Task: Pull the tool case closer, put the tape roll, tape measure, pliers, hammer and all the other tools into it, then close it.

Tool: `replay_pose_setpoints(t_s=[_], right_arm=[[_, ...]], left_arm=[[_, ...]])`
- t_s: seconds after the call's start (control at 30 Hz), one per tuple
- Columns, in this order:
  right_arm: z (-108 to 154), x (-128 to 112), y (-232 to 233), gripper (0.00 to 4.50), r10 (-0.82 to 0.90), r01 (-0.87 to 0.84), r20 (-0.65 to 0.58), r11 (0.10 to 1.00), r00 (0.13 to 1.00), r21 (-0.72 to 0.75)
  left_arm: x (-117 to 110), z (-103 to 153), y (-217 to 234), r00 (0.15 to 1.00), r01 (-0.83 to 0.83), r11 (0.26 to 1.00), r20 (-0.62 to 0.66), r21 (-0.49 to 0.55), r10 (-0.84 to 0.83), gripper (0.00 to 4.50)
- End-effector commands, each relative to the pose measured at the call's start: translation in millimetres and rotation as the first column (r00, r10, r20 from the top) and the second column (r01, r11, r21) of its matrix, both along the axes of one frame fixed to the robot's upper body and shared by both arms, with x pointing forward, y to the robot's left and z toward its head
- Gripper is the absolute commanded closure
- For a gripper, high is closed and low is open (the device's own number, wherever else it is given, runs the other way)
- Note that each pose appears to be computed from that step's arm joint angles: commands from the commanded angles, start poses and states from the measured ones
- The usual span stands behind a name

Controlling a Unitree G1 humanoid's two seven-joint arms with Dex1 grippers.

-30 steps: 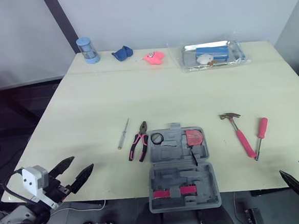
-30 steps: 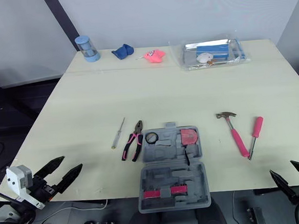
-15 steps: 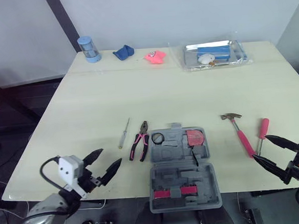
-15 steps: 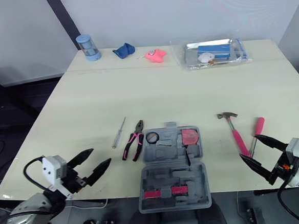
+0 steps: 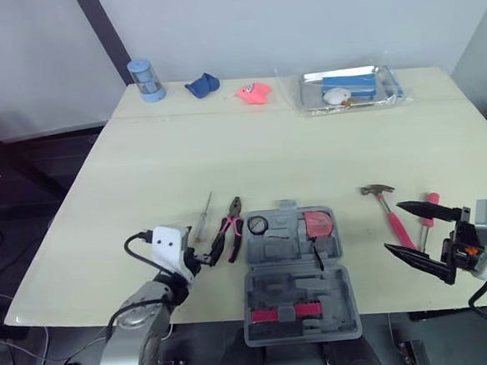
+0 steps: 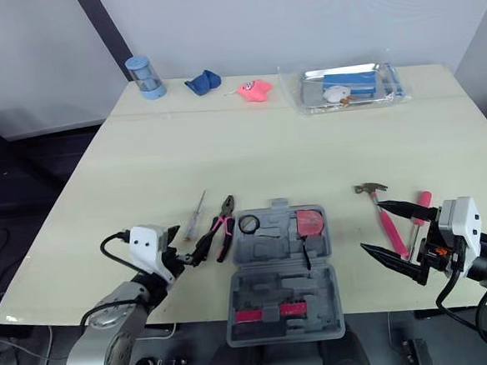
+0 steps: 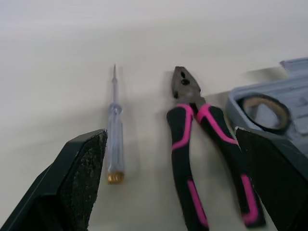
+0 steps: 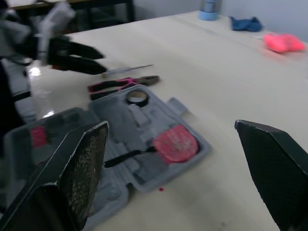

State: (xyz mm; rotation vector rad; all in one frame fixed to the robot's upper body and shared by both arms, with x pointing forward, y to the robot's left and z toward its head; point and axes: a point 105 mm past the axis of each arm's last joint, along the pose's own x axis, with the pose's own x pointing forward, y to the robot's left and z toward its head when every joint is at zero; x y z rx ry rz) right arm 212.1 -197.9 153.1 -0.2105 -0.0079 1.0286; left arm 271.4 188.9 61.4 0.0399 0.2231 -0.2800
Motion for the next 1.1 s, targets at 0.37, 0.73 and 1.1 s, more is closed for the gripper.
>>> replay_pose_setpoints(t_s=[0.37, 0.73, 1.1], right_arm=[[20, -5, 21, 0.1, 0.148, -0.145, 0.063, 0.988, 0.987, -0.051], [21, -4, 22, 0.1, 0.149, -0.145, 0.065, 0.987, 0.987, -0.064], [21, -2, 24, 0.1, 0.142, -0.138, 0.072, 0.989, 0.987, -0.056]], left_arm=[[20, -12, -27, 0.996, 0.037, 0.999, -0.079, 0.032, -0.035, 0.0], [29, -24, -34, 0.987, 0.047, 0.997, -0.158, 0.063, -0.036, 0.0], [38, -23, -32, 0.984, 0.027, 0.996, -0.178, 0.089, -0.011, 0.0]])
